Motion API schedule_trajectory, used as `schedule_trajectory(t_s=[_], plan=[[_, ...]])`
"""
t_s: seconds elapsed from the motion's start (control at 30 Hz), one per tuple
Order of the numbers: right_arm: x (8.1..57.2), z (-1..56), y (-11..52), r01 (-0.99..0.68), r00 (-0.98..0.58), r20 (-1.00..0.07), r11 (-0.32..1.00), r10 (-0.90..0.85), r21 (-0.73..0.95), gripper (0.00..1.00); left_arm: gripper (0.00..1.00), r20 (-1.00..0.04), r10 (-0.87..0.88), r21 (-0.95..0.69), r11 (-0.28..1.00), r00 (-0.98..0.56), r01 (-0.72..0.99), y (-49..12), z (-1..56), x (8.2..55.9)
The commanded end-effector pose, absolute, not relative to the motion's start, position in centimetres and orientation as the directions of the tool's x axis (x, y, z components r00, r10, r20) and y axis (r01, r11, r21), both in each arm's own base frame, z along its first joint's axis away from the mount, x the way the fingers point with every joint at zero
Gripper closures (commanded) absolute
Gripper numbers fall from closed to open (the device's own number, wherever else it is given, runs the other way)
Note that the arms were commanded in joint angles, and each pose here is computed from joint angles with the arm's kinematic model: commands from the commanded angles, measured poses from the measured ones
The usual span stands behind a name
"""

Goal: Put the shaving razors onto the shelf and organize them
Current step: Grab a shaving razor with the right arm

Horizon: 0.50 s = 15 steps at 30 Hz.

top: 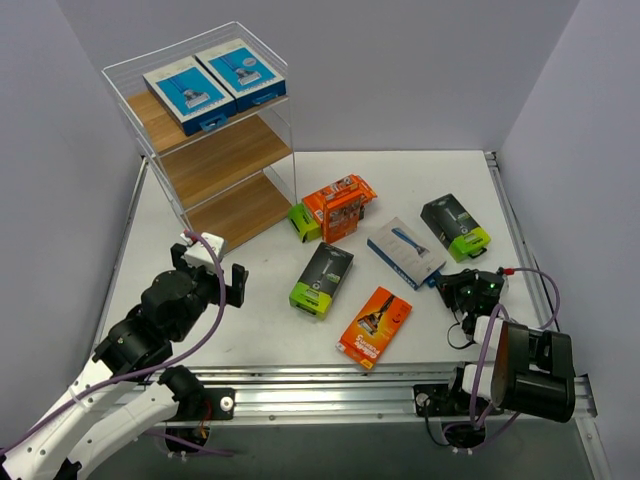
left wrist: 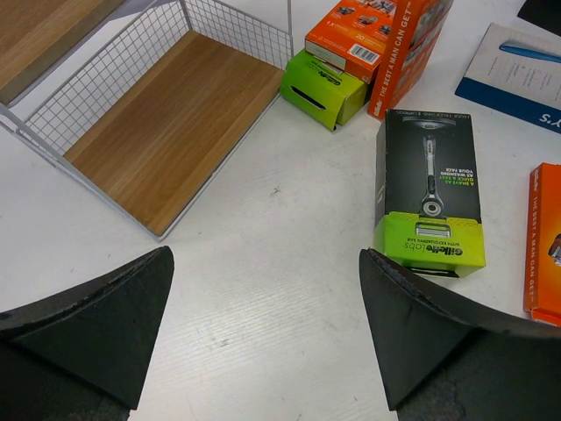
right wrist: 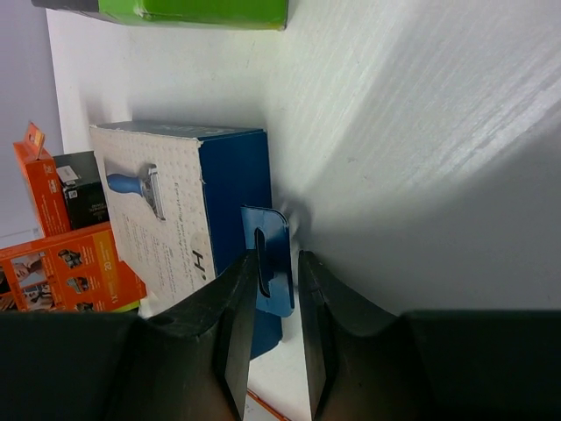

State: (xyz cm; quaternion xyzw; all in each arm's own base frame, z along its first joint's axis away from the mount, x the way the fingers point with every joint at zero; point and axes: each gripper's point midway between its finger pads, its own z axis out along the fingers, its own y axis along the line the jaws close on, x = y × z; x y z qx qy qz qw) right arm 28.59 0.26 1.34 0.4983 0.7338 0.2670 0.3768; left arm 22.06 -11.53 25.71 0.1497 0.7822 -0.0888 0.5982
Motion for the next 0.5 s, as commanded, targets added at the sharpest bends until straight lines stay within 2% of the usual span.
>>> schedule_trajectory(t_s=[0.0,0.2,0.47], plan=[[28.0,-0.2,-0.1,0.589,-0.217,-0.29,0.362,0.932,0.723,0.77,0.04,-0.978,0.077,0.004,0.938,-0.196,0.346,-12.2,27.3,22.5],[28.3,-0.2,-0.2,0.584,-0.21,-0.296,0.362,0.932,0.727,0.78,0.04,-0.977,0.079,0.005,0.938,-0.199,0.348,-12.3,27.2,22.5],[29.3,1.5,-0.3,0.537,-0.183,-0.31,0.359,0.933,0.763,0.87,0.04,-0.976,0.082,0.005,0.936,-0.204,0.352,-12.4,27.1,22.6]])
